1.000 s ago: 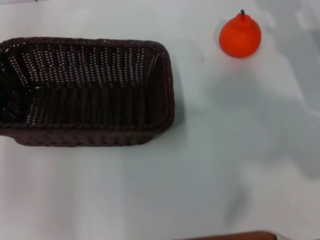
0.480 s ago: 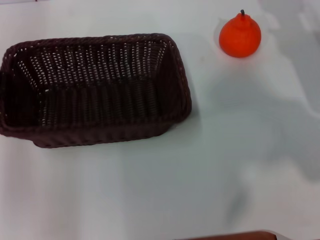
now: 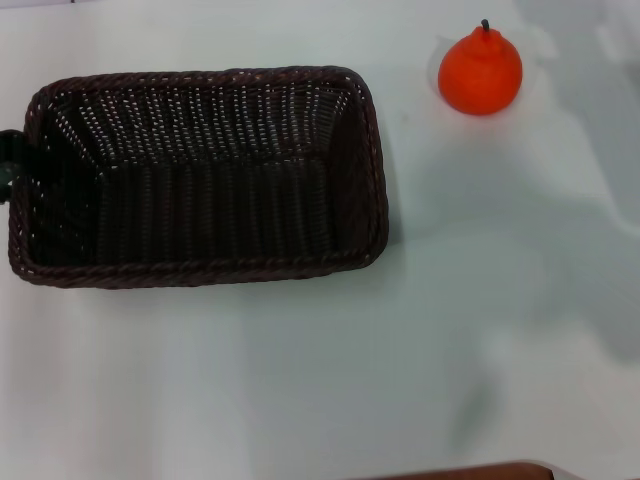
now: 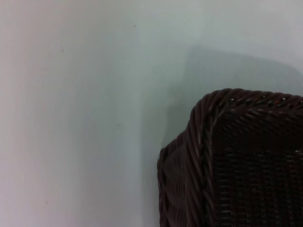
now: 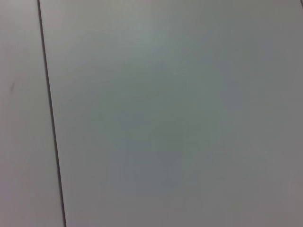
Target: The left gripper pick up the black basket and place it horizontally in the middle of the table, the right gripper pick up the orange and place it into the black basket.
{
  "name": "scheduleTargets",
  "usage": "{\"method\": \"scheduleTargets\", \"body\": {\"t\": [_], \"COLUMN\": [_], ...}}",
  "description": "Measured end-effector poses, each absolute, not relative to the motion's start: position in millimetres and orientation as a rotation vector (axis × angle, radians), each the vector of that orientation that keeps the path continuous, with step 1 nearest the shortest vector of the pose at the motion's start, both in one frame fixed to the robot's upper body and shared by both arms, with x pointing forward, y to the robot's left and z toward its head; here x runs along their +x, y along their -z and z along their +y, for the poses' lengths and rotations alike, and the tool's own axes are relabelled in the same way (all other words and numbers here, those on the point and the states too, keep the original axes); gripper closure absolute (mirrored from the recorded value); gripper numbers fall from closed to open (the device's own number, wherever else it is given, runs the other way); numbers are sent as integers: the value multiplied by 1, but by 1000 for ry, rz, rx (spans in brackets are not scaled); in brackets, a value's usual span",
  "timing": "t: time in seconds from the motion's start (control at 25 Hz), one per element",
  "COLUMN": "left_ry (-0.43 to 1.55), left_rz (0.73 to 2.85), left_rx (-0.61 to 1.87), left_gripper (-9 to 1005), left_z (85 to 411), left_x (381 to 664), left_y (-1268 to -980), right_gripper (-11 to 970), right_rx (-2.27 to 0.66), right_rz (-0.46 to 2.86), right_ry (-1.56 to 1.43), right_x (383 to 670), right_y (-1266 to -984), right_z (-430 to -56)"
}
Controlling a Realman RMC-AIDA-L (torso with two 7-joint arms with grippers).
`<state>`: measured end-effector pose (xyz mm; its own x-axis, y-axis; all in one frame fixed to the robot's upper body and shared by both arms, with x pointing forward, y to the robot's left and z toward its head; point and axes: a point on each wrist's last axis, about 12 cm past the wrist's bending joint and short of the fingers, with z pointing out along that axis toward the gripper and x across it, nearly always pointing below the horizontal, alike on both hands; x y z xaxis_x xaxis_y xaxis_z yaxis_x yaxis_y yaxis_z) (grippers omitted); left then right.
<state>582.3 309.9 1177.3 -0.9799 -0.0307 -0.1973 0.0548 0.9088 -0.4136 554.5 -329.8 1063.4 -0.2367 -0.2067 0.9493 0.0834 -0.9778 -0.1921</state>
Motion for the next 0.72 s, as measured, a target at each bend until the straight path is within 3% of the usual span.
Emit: {"method": "scheduleTargets", "body": {"t": [0.36,0.52,0.72], "left_ry": [613,541,525], "left_rz": [2875,2795,2556], "left_rx": [55,95,122], "left_gripper": [282,100,87], "left_z": [315,323,340], "left_x": [582,582,579], "left_y": [-1183,-1206,-1234], "right_gripper": [35,35,36], "right_rx": [-1796,-1773,-1788], "right_rz": [159,168,34], "right_ry": [2346,2339,2194], "right_x": [551,548,546], "right_y": [-1064,-1065,-1074], "right_z": [-333,-338,-354]}}
